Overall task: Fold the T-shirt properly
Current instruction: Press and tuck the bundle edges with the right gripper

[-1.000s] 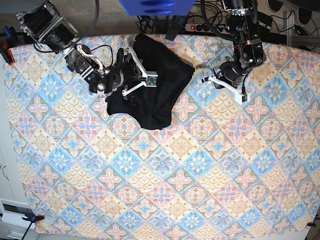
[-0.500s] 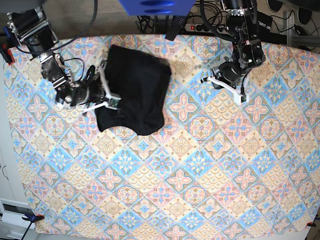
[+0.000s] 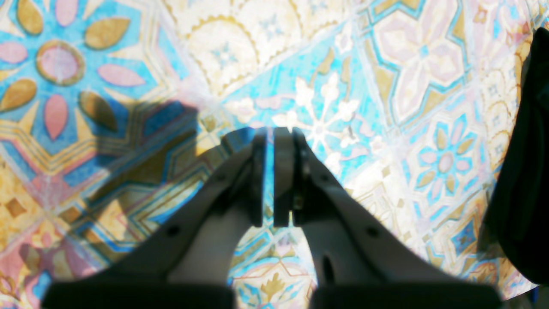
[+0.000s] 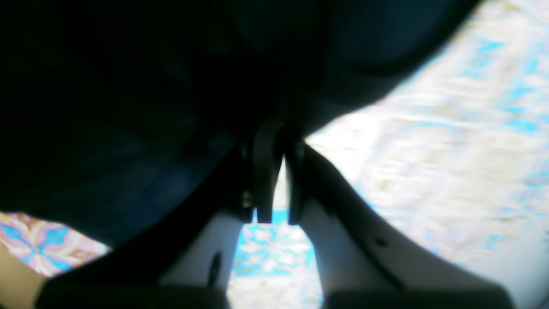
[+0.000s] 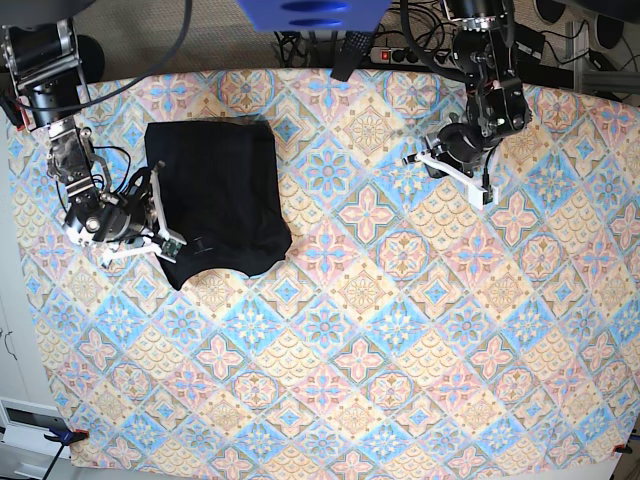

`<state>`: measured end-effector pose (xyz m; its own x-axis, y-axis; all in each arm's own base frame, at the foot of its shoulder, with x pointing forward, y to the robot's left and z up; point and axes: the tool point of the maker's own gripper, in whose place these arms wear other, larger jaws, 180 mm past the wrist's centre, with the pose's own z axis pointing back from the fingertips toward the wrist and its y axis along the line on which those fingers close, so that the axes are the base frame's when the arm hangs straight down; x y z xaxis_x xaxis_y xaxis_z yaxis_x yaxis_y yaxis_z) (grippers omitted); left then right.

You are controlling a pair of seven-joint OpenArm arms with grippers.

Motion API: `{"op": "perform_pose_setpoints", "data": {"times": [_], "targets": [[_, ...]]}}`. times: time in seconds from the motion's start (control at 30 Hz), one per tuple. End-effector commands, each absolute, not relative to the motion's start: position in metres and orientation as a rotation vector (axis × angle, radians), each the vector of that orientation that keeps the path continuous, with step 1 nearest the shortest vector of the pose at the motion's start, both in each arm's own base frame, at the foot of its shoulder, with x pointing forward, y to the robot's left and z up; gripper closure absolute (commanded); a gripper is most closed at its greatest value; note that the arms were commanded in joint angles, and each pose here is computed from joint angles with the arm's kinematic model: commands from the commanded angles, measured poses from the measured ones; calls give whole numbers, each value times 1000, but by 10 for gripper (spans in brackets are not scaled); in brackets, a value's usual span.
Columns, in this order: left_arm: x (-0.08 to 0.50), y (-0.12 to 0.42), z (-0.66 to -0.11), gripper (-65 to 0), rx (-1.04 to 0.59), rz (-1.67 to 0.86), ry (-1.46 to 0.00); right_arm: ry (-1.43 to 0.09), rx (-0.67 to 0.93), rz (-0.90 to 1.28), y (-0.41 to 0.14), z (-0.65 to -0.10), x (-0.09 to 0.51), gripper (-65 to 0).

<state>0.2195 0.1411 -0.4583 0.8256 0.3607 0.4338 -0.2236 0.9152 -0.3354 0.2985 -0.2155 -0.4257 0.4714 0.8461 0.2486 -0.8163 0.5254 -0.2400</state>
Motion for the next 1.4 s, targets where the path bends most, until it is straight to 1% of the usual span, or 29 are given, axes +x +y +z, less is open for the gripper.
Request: {"op": "perform_pose_setpoints", "data": {"times": [0.0,0.07,0.2,0.37,0.47,0.57,0.67,0.9,1.03,1.2,1.37], "targets": [[227,142,-450,-31,-282,313,-548,-426,-115,1029,-214,-404,314,-45],[227,142,-450,-31,-282,313,-548,-420,-133,1046,-217,-399,304,-45],[227,142,-450,-31,-282,313,-548,-449,-136,1080,-203,-387,284,-45],[229,141,-449,-31,-284,310,-552,-437,-144,1132,-190,-380,260,-45],[230,140,-449,-31,-287,308,-553,-417,-120,1130,-184,-387,250,-45],[230,140,-449,-31,-287,309,-551,-428,-54,1136,-157,-397,244,-45],[229,140,-450,-31,-287,309,-550,-393,-7,1149,-143,-413,234,-45],[227,142,-451,-31,-283,315,-546,-401,85,1206,-92,-426,241,-45],[226,142,-451,-31,-283,315,-545,-308,122,1242,-85,-453,226,-45],[227,142,-451,-31,-283,315,-548,-232,170,1278,-80,-477,203,-45],[229,142,-450,-31,-284,314,-552,-263,166,1289,-74,-468,207,-45]]}}
